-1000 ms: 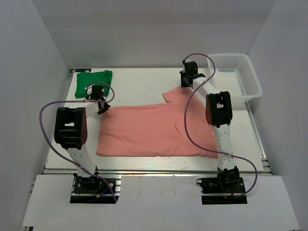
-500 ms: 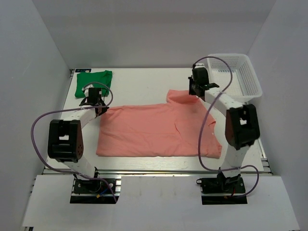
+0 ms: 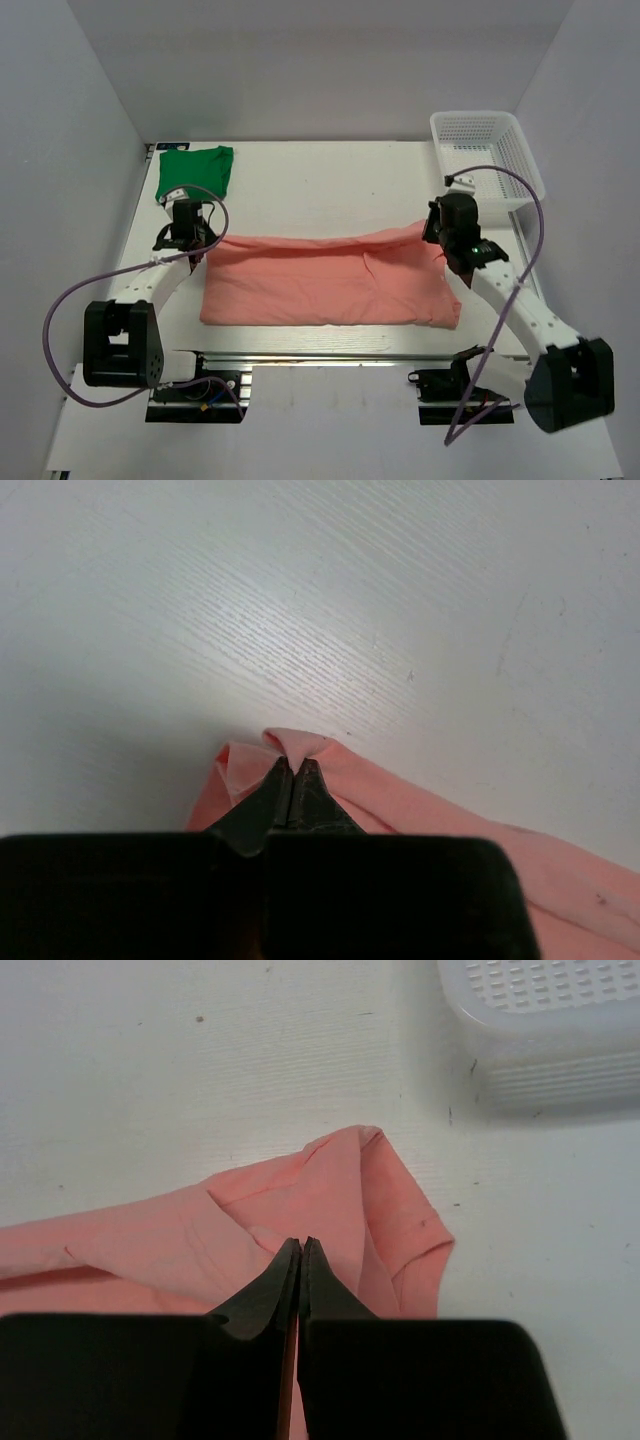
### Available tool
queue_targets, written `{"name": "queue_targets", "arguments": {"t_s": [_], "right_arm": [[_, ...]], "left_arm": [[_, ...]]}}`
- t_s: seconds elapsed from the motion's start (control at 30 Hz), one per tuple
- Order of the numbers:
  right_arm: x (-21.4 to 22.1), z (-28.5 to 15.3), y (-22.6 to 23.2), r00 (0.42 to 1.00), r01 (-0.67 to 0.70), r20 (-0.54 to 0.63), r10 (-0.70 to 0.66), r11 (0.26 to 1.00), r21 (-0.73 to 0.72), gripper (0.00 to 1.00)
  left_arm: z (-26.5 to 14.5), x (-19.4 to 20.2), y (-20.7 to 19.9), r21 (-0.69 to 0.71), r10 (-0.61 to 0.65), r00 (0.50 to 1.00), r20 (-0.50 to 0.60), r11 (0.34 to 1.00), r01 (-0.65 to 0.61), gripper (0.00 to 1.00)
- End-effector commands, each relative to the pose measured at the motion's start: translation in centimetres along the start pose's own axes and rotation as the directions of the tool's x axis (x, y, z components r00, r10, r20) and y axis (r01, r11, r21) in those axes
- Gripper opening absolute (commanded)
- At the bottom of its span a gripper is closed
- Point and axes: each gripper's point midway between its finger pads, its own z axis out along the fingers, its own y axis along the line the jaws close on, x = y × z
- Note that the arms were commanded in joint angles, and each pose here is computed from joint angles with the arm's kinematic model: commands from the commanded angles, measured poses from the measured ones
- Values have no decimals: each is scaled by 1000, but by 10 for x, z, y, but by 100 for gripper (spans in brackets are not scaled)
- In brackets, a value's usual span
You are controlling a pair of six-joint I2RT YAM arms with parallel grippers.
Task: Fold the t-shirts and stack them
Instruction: Fold the other side of the tshirt into a rectangle
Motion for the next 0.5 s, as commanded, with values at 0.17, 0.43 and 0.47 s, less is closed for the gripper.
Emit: {"name": "queue_targets", "arguments": {"t_s": [0.17, 0.43, 0.47], "right_arm": [[11, -54, -25, 996, -83, 29, 82, 995, 47, 0], [56, -74, -10, 985, -152, -93, 145, 986, -64, 0], [65, -75, -9, 982, -160, -111, 152, 984, -75, 0]], "left_arm": [[-13, 6, 11, -13, -3, 1000, 24, 1000, 4, 0], [-15, 14, 19, -25, -2, 1000, 25, 1000, 2, 0], [-12, 17, 20, -32, -9, 1000, 14, 999, 10, 0]]}}
